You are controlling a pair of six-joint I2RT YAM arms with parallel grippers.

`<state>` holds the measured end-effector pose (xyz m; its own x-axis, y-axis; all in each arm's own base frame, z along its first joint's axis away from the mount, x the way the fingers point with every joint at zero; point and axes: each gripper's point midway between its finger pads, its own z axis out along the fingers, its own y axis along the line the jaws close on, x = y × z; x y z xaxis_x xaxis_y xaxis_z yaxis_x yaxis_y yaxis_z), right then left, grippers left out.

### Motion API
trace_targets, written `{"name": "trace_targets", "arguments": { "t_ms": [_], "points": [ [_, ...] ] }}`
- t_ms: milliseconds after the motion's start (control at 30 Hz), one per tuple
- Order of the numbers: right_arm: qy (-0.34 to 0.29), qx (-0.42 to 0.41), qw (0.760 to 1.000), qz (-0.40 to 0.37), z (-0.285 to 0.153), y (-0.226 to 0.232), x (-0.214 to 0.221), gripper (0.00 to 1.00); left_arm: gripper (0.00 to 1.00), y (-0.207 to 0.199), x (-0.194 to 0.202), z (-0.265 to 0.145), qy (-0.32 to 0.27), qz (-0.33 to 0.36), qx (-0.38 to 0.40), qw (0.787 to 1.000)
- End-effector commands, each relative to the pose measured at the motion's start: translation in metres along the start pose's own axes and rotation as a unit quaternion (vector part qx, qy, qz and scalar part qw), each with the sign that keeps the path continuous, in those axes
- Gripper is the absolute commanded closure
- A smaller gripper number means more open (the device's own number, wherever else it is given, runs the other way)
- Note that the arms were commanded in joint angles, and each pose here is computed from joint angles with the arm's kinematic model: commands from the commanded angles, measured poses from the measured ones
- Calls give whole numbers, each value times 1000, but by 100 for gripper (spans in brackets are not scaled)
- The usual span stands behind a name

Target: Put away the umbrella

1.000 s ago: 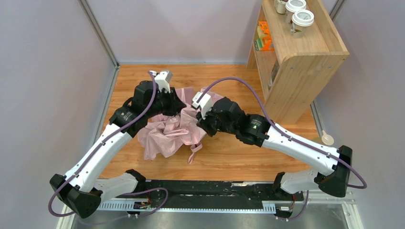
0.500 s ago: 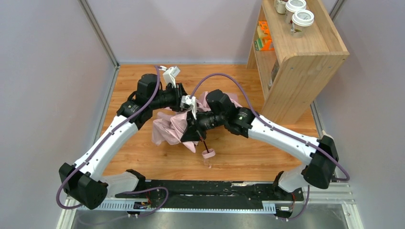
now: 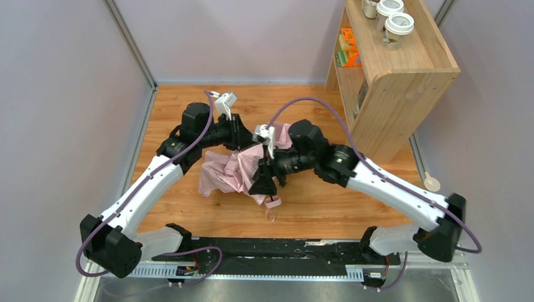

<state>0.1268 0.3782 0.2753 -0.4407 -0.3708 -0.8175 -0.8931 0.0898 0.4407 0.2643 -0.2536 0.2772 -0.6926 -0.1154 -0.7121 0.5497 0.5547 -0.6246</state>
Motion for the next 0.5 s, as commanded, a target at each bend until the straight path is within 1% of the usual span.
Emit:
{"name": "trace_targets", "arguments": {
  "t_ms": [0,100,167,267,367,433,467],
  "points": [
    [-51,74,996,-15,-53,13,-19,36,100,-18,-32,-17,-59,66,1,996],
    [-99,115,988,-24,-76,14,-40,26,100,-13,-33,-20,-63,68,-19,995],
    [-122,159,979,-28,-81,-1,-52,20,100,-12,-34,-23,-60,64,-30,996],
    [-125,213,969,-26,-78,-24,-64,14,100,-10,-34,-28,-53,42,-52,996],
    [-130,237,963,-28,-64,-43,-70,6,100,-6,-36,-32,-53,24,-77,995],
    [-129,262,956,-35,-59,-59,-72,0,100,-8,-31,-30,-42,18,-66,997],
    [-123,270,954,-38,-55,-66,-71,0,100,-13,-32,-30,-42,18,-54,997]
  ]
}}
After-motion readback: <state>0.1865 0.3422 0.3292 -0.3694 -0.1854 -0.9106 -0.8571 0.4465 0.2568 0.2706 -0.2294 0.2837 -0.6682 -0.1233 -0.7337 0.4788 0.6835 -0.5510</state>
